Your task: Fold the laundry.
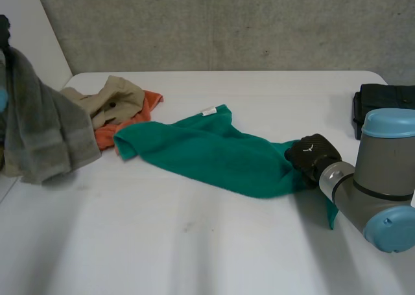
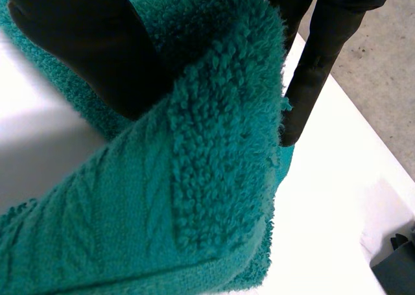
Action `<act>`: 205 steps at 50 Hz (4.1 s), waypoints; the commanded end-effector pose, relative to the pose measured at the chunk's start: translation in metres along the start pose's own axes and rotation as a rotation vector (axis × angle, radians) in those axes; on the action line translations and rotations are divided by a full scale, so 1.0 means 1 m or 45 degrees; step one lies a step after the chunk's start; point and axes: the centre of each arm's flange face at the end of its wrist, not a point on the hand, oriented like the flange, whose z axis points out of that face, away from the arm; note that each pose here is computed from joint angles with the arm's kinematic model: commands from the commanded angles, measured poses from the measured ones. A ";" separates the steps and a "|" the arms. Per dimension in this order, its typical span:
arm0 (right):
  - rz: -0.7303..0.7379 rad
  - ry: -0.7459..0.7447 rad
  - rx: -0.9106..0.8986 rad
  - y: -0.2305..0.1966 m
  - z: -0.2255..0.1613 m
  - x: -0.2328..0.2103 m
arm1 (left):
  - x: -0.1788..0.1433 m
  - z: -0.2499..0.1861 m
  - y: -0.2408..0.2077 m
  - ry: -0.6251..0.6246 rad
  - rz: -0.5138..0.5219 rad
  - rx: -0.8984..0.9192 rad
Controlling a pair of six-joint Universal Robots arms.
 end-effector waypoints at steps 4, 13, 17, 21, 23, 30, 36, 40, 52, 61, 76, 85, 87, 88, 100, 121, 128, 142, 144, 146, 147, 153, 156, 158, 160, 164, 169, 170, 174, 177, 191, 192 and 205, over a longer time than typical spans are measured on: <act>0.025 0.028 0.029 -0.008 -0.006 0.009 | 0.025 -0.039 -0.020 0.131 0.113 -0.001; 0.076 0.073 0.130 -0.044 -0.041 0.032 | 0.077 -0.102 -0.035 0.560 0.032 0.152; 0.117 0.068 0.213 -0.065 -0.063 0.041 | 0.114 -0.125 -0.027 0.751 0.036 0.178; 0.149 0.053 0.307 -0.084 -0.086 0.047 | 0.152 -0.140 -0.001 0.873 0.092 0.108; 0.169 0.046 0.368 -0.096 -0.100 0.049 | 0.173 -0.148 0.015 0.934 0.141 0.067; 0.196 0.040 0.539 -0.123 -0.134 0.056 | 0.218 -0.175 0.043 1.092 0.238 -0.029; 0.225 0.057 0.595 -0.132 -0.140 0.065 | 0.246 -0.207 0.059 1.224 0.342 -0.123; 0.244 0.088 0.540 -0.123 -0.123 0.077 | 0.239 -0.198 0.051 1.104 0.381 -0.136; 0.215 0.336 0.460 -0.107 -0.053 0.132 | 0.168 -0.177 -0.068 0.760 0.039 0.134; 0.236 0.395 0.344 -0.103 -0.025 0.154 | 0.120 -0.237 -0.103 0.859 -0.066 0.047; 0.221 0.376 0.263 -0.099 -0.085 0.170 | 0.076 -0.325 -0.101 1.102 -0.119 -0.024; 0.277 0.224 0.321 -0.088 -0.016 0.155 | 0.111 -0.325 -0.068 1.189 -0.136 -0.203; 0.266 0.211 0.333 -0.079 0.014 0.143 | 0.123 -0.319 -0.055 1.176 -0.129 -0.266; 0.258 0.203 0.337 -0.075 0.024 0.137 | 0.127 -0.317 -0.051 1.175 -0.130 -0.286; 0.124 0.277 0.451 -0.040 0.110 0.086 | 0.188 -0.271 -0.009 1.050 -0.148 -0.382; 0.229 0.064 -0.068 -0.042 -0.024 0.107 | 0.113 -0.262 -0.027 0.894 -0.125 -0.310; 0.238 -0.076 -0.206 0.012 -0.040 0.093 | 0.110 -0.239 0.021 0.925 0.090 -0.303; 0.126 -0.007 -0.003 0.077 -0.006 0.077 | 0.132 -0.217 0.072 1.145 0.214 -0.316; 0.130 0.012 0.000 0.081 -0.003 0.079 | 0.137 -0.219 0.074 1.168 0.218 -0.308; 0.129 0.037 0.014 0.084 0.001 0.082 | 0.143 -0.221 0.074 1.179 0.236 -0.281; 0.130 0.047 0.021 0.084 0.002 0.084 | 0.145 -0.221 0.075 1.178 0.242 -0.276; 0.178 0.065 0.011 0.082 -0.001 0.088 | 0.159 -0.224 0.076 1.112 0.316 -0.217; 0.193 0.079 0.015 0.076 -0.007 0.092 | 0.163 -0.225 0.074 1.072 0.337 -0.190; 0.212 0.084 0.003 0.068 -0.018 0.099 | 0.163 -0.225 0.067 1.021 0.343 -0.150; 0.219 0.078 -0.013 0.063 -0.025 0.102 | 0.161 -0.227 0.060 1.002 0.343 -0.133; 0.196 0.022 -0.096 0.050 -0.048 0.105 | 0.147 -0.234 0.041 0.950 0.331 -0.122; 0.102 -0.114 -0.223 0.039 -0.067 0.103 | 0.138 -0.236 0.032 0.928 0.359 -0.147; 0.089 -0.137 -0.247 0.039 -0.068 0.102 | 0.138 -0.236 0.034 0.934 0.369 -0.159; -0.008 -0.267 -0.351 0.040 -0.061 0.094 | 0.146 -0.227 0.046 0.963 0.462 -0.219; -0.062 -0.248 -0.333 0.035 -0.043 0.091 | 0.153 -0.210 0.036 0.934 0.472 -0.182; 0.140 0.974 0.848 -0.135 -0.003 0.263 | 0.088 -0.148 -0.197 0.330 -0.119 0.706; 0.152 1.013 0.920 -0.143 -0.008 0.270 | 0.083 -0.149 -0.204 0.306 -0.142 0.737; 0.132 0.788 0.966 -0.157 -0.008 0.244 | 0.077 -0.141 -0.174 0.259 -0.109 0.567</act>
